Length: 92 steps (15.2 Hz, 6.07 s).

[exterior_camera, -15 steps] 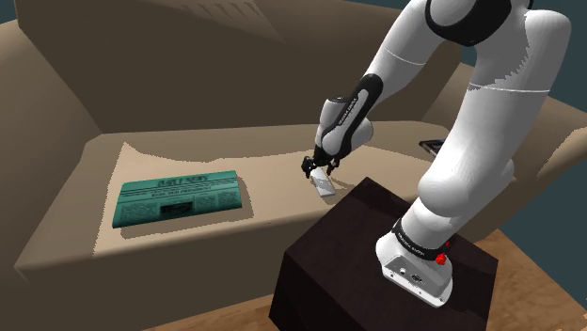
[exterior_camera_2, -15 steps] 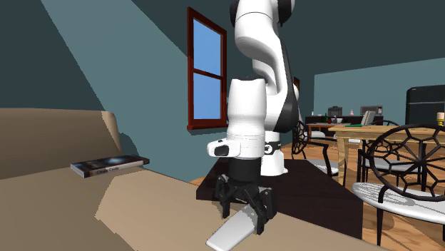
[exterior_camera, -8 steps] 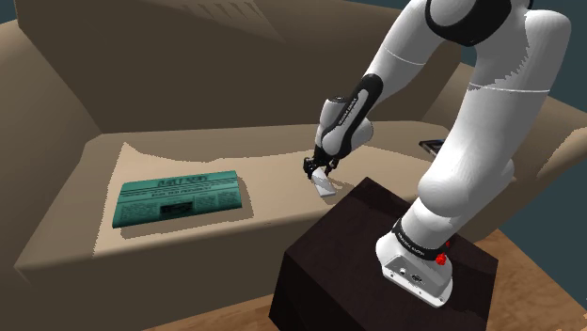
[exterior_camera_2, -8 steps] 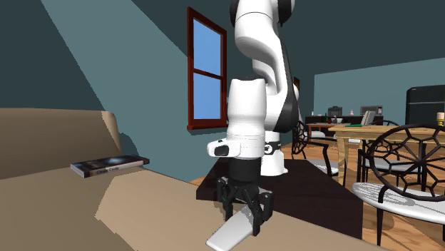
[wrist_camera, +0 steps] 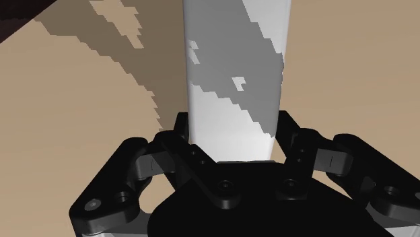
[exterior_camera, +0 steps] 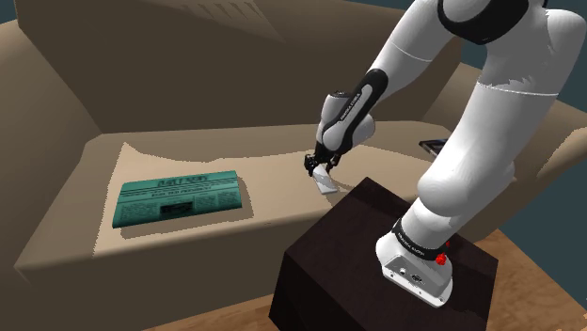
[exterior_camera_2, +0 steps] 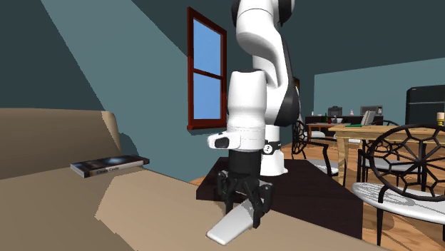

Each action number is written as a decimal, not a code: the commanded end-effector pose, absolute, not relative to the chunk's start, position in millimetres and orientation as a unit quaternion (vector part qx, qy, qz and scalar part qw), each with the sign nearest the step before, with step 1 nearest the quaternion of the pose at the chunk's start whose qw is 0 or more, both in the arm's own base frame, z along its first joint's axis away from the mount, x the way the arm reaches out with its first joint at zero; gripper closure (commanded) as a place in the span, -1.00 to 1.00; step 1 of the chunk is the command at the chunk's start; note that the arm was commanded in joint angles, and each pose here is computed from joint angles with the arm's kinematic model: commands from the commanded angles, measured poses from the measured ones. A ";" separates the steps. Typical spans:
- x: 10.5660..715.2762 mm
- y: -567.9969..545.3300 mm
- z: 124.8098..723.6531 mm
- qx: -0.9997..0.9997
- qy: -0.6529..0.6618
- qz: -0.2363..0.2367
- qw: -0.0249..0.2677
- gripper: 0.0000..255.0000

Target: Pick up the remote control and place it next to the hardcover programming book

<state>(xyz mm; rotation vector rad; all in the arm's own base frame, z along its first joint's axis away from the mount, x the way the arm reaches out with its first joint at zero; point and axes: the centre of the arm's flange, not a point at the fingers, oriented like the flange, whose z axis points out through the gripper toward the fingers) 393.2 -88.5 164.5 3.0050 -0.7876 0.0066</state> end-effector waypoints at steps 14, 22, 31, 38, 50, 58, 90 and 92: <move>394.2 -89.0 242.7 0.967 -0.253 0.002 0.018 1.00; 371.1 -136.5 263.6 0.967 -0.253 0.002 0.018 1.00; 319.2 -243.3 265.2 0.967 -0.253 0.002 0.018 1.00; 278.9 -326.4 266.4 0.967 -0.253 0.002 0.018 1.00; 209.7 -468.9 268.6 0.967 -0.253 0.002 0.018 1.00; 163.5 -563.9 270.0 0.967 -0.253 0.002 0.018 1.00; 160.1 -569.9 231.5 0.967 -0.253 0.002 0.018 -1.00; 160.2 -569.5 241.9 0.967 -0.253 0.002 0.018 -1.00</move>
